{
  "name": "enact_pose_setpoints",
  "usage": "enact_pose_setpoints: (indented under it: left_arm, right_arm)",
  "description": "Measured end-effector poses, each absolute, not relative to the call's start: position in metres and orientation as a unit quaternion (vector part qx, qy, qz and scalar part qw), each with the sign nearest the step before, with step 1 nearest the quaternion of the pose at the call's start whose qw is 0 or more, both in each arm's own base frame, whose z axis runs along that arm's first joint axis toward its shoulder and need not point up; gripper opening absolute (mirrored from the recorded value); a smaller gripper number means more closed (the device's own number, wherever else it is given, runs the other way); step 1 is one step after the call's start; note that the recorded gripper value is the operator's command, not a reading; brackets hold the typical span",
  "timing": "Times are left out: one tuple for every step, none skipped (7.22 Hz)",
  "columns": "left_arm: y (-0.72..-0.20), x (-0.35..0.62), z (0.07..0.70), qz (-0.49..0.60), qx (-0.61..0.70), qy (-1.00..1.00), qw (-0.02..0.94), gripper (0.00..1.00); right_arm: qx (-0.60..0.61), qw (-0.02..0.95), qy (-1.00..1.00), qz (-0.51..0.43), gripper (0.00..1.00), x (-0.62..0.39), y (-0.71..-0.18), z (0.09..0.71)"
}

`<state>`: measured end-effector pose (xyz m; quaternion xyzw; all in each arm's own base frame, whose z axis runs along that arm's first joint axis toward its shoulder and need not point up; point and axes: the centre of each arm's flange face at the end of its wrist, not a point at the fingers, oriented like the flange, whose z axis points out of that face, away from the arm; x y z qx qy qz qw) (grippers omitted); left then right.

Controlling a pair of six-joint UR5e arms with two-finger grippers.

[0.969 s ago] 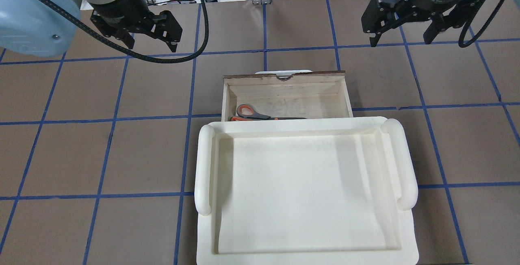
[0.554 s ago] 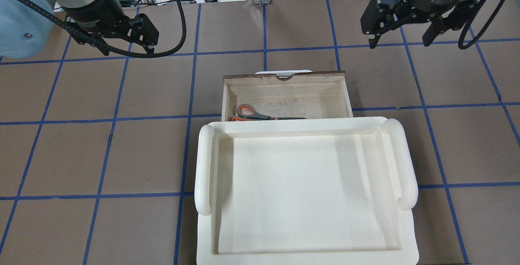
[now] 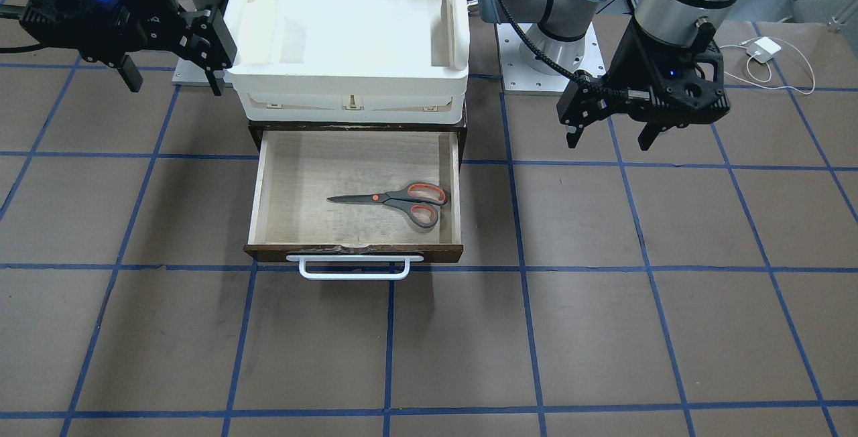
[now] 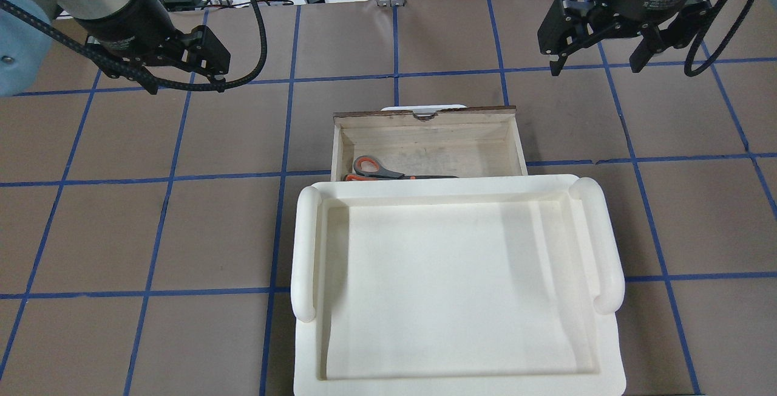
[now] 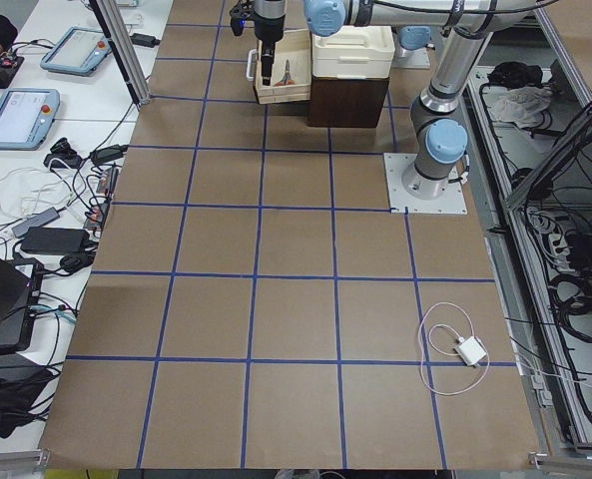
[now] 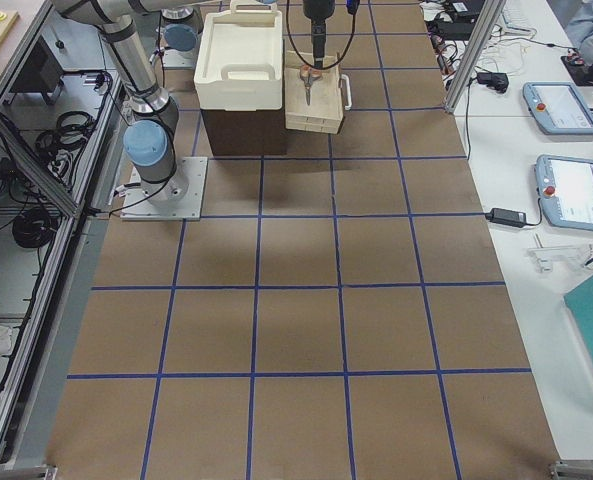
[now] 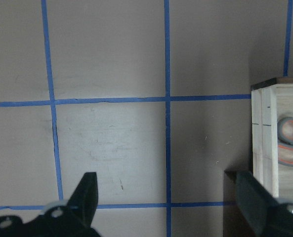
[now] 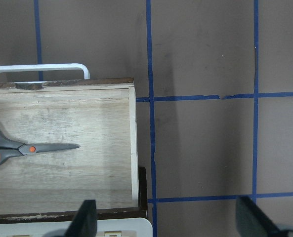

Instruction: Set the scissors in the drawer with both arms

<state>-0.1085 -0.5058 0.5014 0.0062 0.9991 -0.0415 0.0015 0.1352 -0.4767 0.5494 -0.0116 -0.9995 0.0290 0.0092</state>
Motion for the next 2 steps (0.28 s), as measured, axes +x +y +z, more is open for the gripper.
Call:
enact_pose_setpoints:
  left_arm:
    - [-0.5039, -0.1091, 0.5001, -0.039, 0.006, 0.999, 0.0, 1.0]
    - [-0.502, -0.1095, 0.4973, -0.036, 0.007, 0.999, -0.001, 1.0]
  right_arm:
    - [-0.012, 0.009, -0.999, 0.028, 1.0, 0.1353, -0.4773, 0.5488]
    - [-0.012, 0.009, -0.999, 0.028, 1.0, 0.1353, -0.4774, 0.5486]
